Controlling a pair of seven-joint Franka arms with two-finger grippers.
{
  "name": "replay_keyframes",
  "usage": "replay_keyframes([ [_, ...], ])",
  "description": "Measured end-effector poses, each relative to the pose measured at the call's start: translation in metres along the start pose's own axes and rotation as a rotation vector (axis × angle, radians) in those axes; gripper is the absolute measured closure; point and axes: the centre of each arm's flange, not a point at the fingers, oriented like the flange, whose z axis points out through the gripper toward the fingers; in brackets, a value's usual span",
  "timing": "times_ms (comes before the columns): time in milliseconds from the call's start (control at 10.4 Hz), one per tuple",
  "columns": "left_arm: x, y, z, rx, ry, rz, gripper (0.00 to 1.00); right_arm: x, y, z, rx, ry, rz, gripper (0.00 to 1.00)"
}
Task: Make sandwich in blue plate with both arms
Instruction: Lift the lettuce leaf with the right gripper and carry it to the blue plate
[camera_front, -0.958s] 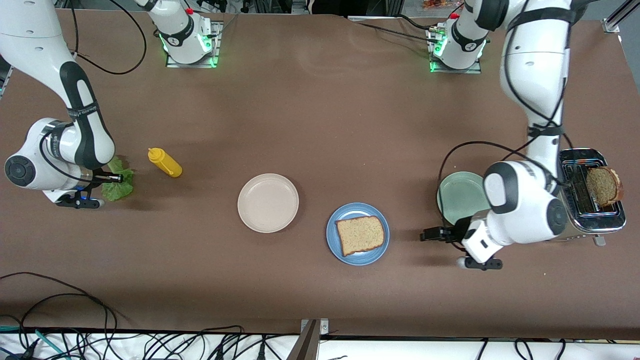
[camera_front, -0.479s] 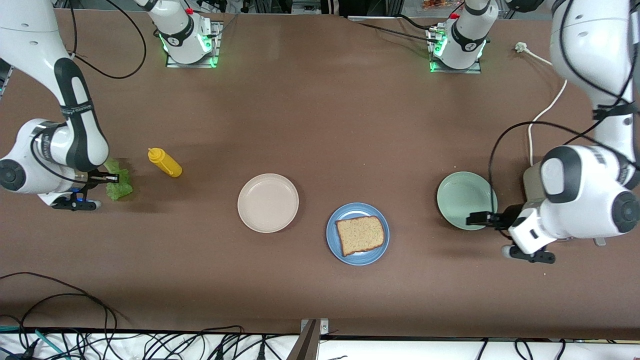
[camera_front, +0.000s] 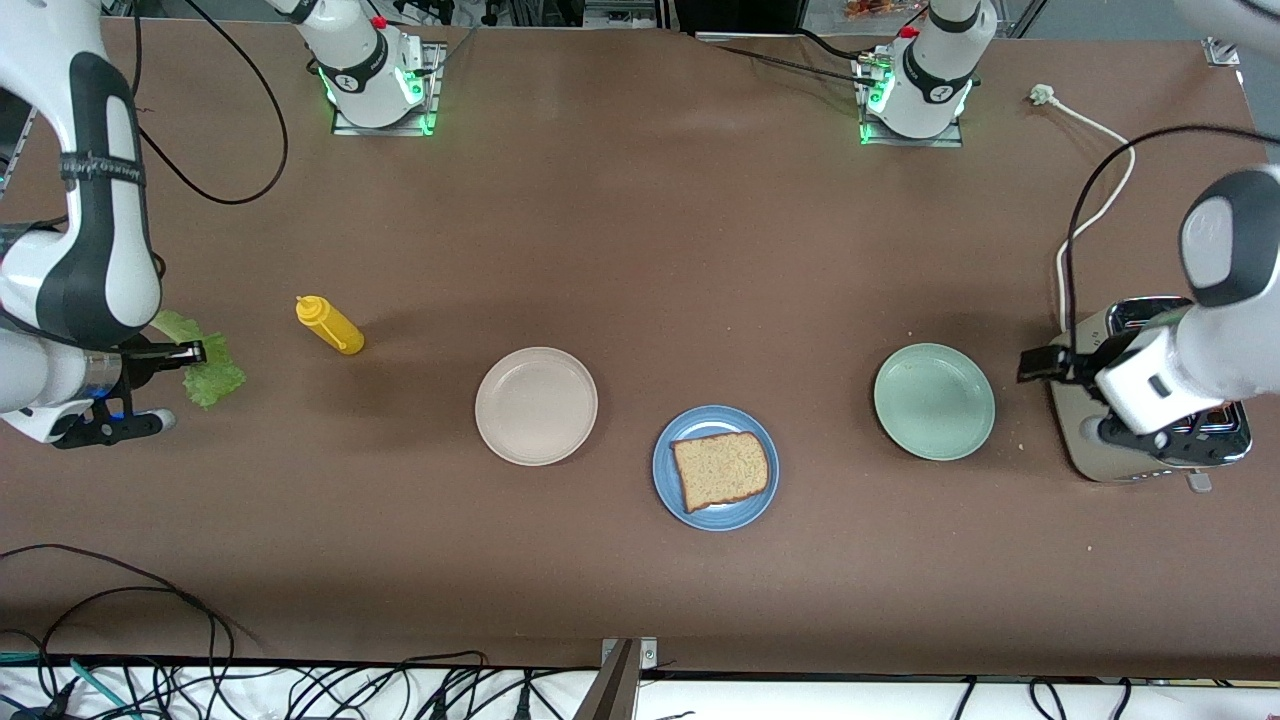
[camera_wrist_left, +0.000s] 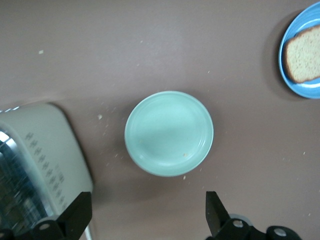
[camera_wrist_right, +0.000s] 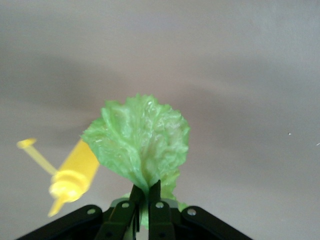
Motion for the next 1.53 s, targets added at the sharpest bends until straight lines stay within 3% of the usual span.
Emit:
replay_keyframes([
  [288, -0.062, 0.010, -0.045, 0.041, 0.026, -0.013, 0.00, 0.011, -0.115, -0.081, -0.035, 0.097, -0.172, 0.92],
  [479, -0.093, 0.019, -0.067, 0.045, 0.056, -0.082, 0.00, 0.019, -0.197, -0.097, 0.016, 0.168, -0.285, 0.92],
  [671, -0.111, 0.032, -0.086, 0.045, 0.066, -0.152, 0.00, 0.035, -0.265, -0.098, 0.057, 0.277, -0.357, 0.92],
  [1054, -0.125, 0.039, -0.109, 0.045, 0.056, -0.178, 0.00, 0.082, -0.410, -0.052, 0.121, 0.553, -0.498, 0.92],
  [1533, -0.129, 0.023, -0.127, 0.070, 0.065, -0.211, 0.00, 0.093, -0.564, 0.046, 0.146, 0.797, -0.645, 0.92],
])
